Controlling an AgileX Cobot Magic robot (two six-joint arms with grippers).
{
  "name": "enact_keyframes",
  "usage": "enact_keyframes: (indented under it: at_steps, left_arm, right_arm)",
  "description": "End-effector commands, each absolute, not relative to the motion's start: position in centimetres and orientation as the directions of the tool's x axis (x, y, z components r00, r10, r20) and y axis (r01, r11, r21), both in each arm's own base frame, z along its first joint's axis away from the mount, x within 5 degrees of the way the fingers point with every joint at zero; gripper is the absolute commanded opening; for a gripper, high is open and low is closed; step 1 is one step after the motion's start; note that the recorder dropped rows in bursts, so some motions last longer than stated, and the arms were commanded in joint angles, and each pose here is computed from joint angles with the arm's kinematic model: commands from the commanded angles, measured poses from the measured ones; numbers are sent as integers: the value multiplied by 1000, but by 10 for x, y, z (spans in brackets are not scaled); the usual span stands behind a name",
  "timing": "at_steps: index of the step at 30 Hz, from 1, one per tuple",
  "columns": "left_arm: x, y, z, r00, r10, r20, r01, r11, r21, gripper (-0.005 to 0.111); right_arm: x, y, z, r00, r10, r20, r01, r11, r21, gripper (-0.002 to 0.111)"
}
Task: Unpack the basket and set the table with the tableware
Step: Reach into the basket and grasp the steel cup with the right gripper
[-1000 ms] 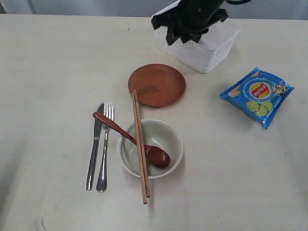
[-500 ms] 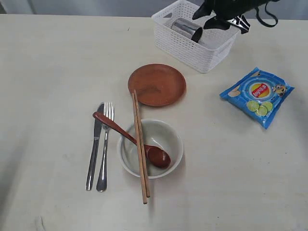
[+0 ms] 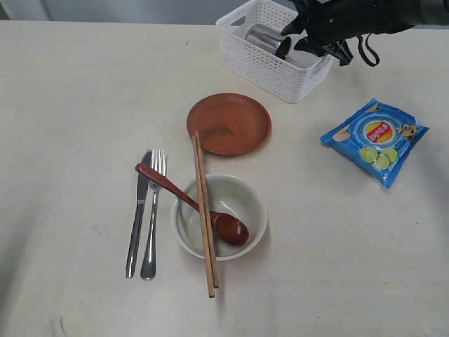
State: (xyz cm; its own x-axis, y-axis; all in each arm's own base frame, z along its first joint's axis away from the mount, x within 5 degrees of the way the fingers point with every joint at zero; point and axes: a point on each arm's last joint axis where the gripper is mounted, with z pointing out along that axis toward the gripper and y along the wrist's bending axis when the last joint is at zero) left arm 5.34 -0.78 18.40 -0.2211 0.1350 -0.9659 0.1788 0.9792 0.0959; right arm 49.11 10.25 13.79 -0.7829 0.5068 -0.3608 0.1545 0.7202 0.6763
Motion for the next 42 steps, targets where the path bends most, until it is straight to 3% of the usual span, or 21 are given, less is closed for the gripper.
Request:
enact_keyframes:
  at_steps: [1, 5, 10, 14, 22, 36, 42]
  left_arm:
    - [53, -8, 184, -214, 131, -968, 176, 980, 94, 0]
    - [53, -8, 184, -214, 131, -968, 176, 980, 94, 0]
    - [53, -8, 184, -214, 131, -968, 176, 980, 94, 0]
    - [53, -8, 184, -214, 131, -968, 176, 980, 94, 0]
    - [53, -8, 184, -214, 131, -968, 176, 980, 94, 0]
    - [53, -8, 184, -214, 131, -968, 176, 980, 94, 0]
    - [53, -8, 184, -214, 131, -968, 176, 980, 94, 0]
  right_arm:
    - [497, 105, 129, -789, 519, -329, 151, 683, 715, 41]
    - [502, 111, 140, -811, 480, -335, 96, 674, 733, 41]
    - [510, 113, 179, -790, 427, -441, -25, 695, 718, 41]
    - [511, 110, 204, -766, 411, -494, -39, 737, 675, 41]
    - [502, 82, 184, -870, 199, -451, 52, 947, 317, 41]
    - [497, 1, 187, -914, 156, -376, 116, 985, 126, 41]
    - [501, 1, 201, -905, 183, -384, 95, 967, 237, 41]
